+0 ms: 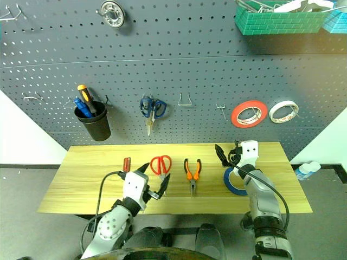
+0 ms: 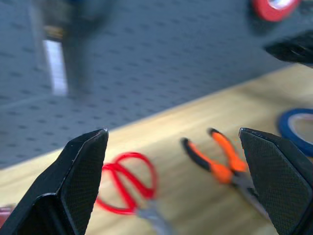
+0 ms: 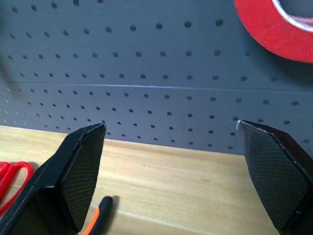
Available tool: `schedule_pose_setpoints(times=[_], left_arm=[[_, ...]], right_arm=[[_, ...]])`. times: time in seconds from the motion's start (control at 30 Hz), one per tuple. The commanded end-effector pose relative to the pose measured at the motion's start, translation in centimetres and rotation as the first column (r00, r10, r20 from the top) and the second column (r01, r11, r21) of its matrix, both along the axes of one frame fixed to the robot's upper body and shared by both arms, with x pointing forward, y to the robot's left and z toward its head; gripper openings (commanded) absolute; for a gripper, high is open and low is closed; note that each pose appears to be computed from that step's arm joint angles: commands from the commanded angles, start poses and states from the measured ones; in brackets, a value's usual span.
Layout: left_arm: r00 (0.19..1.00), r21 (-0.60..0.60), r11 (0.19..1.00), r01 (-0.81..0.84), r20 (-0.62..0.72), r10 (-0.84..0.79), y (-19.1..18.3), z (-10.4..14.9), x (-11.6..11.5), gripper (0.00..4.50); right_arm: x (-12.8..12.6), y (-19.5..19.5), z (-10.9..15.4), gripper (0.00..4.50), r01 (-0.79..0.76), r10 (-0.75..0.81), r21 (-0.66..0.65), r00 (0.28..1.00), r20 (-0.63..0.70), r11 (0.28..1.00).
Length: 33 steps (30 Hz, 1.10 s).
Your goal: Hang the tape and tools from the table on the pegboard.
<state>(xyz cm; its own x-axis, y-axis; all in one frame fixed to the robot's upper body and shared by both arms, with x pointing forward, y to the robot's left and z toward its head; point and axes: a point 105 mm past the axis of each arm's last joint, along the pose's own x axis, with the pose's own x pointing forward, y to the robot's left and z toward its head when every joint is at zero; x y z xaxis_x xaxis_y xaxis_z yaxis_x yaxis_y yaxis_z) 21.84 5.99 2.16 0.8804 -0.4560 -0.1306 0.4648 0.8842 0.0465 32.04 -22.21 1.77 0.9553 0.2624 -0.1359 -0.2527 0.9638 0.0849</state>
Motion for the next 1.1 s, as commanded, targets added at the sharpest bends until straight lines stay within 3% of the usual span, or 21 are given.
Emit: schedule_pose_setpoints(times=[0.03, 0.33, 0.7, 1.0, 1.1], left_arm=[[0.997, 0.006, 0.998, 0.056, 0.057, -0.056, -1.5, 0.9, -0.1, 4.48], [0.976, -0.096, 0.971, 0.219, 0.002, -0.219, -8.0, 0.4, -3.1, 4.48], [0.950, -0.151, 0.944, 0.293, -0.061, -0.305, -11.4, -1.2, -5.6, 4.48], [0.964, -0.141, 0.955, 0.260, -0.029, -0.266, -10.9, -0.7, -5.1, 4.48], [0.988, -0.075, 0.985, 0.153, 0.047, -0.150, -7.4, 0.5, -2.7, 4.48]], right_arm=[[0.5, -0.3, 0.9, 4.50, 0.001, -0.001, 0.005, 1.000, 0.029, 1.000], [0.8, 0.3, 1.0, 4.50, -0.018, 0.018, 0.011, 0.999, 0.036, 1.000], [0.8, 0.7, 1.1, 4.50, -0.024, 0.023, 0.018, 0.999, 0.040, 1.000], [1.0, 1.0, 1.0, 4.50, -0.024, 0.023, 0.024, 0.999, 0.042, 0.999], [1.2, 1.2, 1.2, 4.50, -0.015, 0.013, 0.031, 0.998, 0.054, 0.999]])
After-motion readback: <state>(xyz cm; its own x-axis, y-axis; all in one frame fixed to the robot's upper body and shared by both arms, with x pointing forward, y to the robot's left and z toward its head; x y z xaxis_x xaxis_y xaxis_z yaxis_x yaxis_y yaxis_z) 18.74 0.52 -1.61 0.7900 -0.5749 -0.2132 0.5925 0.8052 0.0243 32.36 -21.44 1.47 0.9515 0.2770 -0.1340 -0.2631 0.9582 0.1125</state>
